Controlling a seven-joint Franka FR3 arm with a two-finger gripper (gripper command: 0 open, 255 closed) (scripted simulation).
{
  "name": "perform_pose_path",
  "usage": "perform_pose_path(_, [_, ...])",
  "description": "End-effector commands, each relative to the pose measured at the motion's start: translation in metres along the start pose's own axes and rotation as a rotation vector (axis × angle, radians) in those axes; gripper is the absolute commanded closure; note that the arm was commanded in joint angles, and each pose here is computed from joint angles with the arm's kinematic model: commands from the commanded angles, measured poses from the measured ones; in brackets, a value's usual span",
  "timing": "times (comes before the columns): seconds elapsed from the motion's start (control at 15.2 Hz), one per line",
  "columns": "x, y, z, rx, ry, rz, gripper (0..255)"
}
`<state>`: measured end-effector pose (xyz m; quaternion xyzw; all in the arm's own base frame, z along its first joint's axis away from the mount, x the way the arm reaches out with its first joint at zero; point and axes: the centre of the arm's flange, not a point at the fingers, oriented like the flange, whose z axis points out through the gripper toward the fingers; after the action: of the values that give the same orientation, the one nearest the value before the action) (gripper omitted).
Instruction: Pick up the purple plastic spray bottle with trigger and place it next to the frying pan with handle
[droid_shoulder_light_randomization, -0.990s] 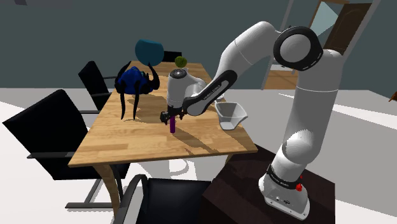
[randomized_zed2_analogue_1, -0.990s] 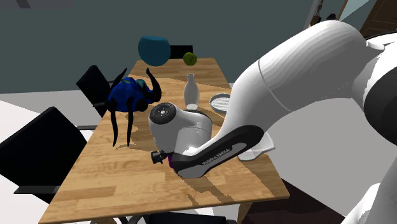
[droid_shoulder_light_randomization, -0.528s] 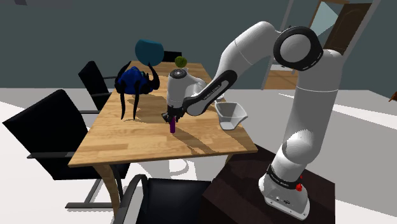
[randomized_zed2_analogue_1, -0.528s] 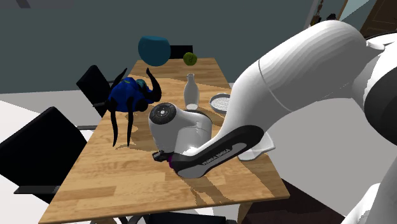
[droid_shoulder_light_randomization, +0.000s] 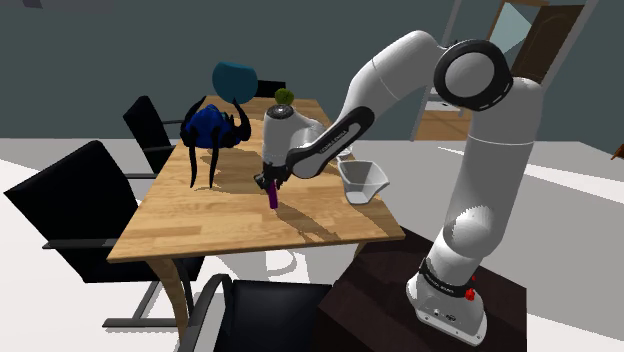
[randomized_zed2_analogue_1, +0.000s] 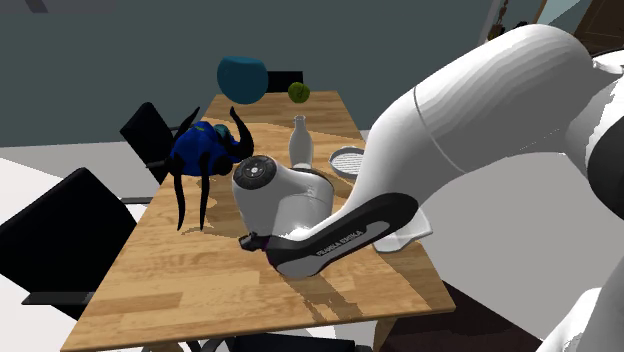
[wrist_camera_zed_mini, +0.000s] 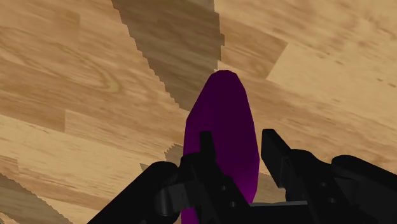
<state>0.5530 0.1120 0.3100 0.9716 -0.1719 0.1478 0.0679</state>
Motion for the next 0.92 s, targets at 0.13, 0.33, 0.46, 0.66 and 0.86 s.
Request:
perform_pose_path(0.13, [0.006,0.002,-0.019,0.000,0.000,0.000,255])
perform_pose_path(0.33, [0.011,0.003,-0.034,0.000,0.000,0.000,255])
perform_pose_path(0.46, [0.014,0.004,-0.044,0.000,0.000,0.000,255])
perform_pose_path(0.66, [0.019,0.005,-0.059,0.000,0.000,0.000,255])
perform_pose_path(0.86, [0.024,0.006,-0.074,0.000,0.000,0.000,255])
